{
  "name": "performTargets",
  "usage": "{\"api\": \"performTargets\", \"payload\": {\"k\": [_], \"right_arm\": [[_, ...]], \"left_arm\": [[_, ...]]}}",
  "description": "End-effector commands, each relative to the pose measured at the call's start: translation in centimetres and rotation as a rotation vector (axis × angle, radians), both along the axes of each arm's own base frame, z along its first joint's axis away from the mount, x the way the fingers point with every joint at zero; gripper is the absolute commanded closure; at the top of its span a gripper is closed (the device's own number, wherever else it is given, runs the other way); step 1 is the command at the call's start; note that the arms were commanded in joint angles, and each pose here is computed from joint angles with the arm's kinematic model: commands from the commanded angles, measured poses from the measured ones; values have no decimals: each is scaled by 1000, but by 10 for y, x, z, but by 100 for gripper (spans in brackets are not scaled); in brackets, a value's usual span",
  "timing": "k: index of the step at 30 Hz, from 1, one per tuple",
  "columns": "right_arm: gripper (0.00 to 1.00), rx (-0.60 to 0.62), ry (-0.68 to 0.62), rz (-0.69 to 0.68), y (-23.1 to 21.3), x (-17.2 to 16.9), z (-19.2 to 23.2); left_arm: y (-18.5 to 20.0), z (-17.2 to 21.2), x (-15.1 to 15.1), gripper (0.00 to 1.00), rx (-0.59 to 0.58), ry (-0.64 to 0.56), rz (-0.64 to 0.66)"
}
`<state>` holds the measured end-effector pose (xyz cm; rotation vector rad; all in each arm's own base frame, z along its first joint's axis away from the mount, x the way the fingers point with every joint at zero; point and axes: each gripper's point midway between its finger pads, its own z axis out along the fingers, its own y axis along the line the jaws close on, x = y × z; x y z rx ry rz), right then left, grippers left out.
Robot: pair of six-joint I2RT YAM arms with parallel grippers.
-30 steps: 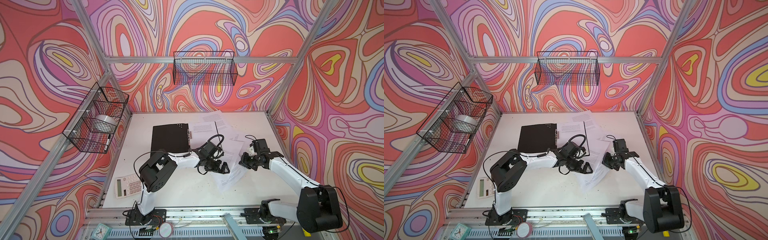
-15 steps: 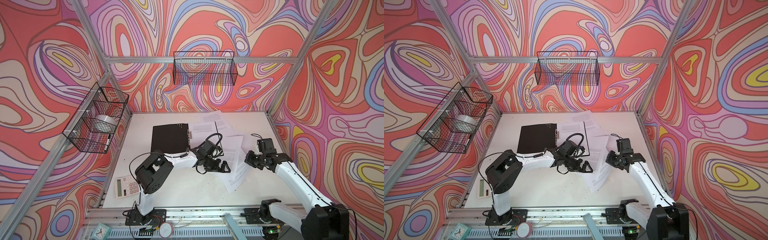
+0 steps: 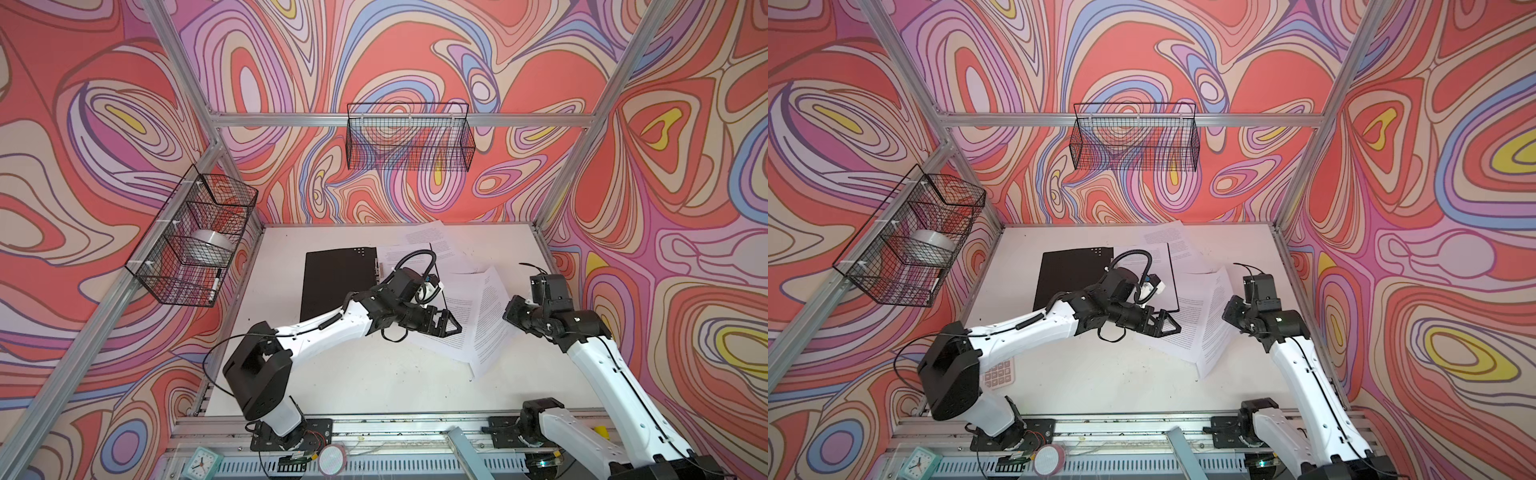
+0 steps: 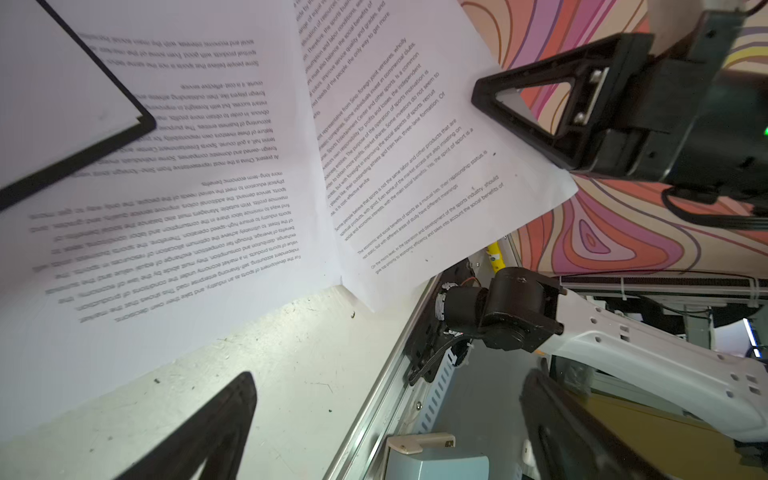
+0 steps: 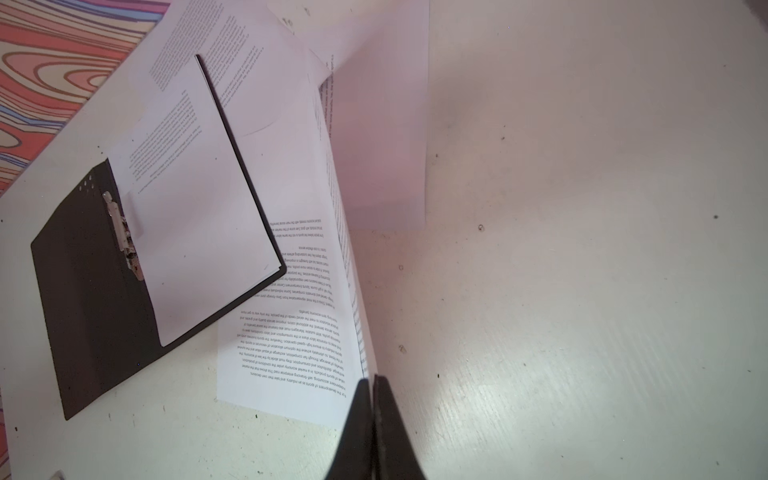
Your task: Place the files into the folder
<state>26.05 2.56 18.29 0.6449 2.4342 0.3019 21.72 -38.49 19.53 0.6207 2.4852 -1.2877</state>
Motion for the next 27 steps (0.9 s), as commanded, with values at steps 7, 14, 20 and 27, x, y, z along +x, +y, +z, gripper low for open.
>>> {"api": "performTargets", "payload": {"k": [7, 14, 20, 27], "right_arm": [[100, -54, -143, -47, -14, 10, 61], [100, -29, -216, -3, -5, 27, 89], [100, 23, -238, 31, 8, 47, 92], [100, 80, -244, 72, 25, 77, 94]], "left_arm": [[99, 70, 9, 0, 109, -334, 234], [171, 93, 19, 0, 208, -564, 450], [195, 85, 28, 0, 230, -613, 584], [188, 82, 41, 0, 187, -631, 606]]}}
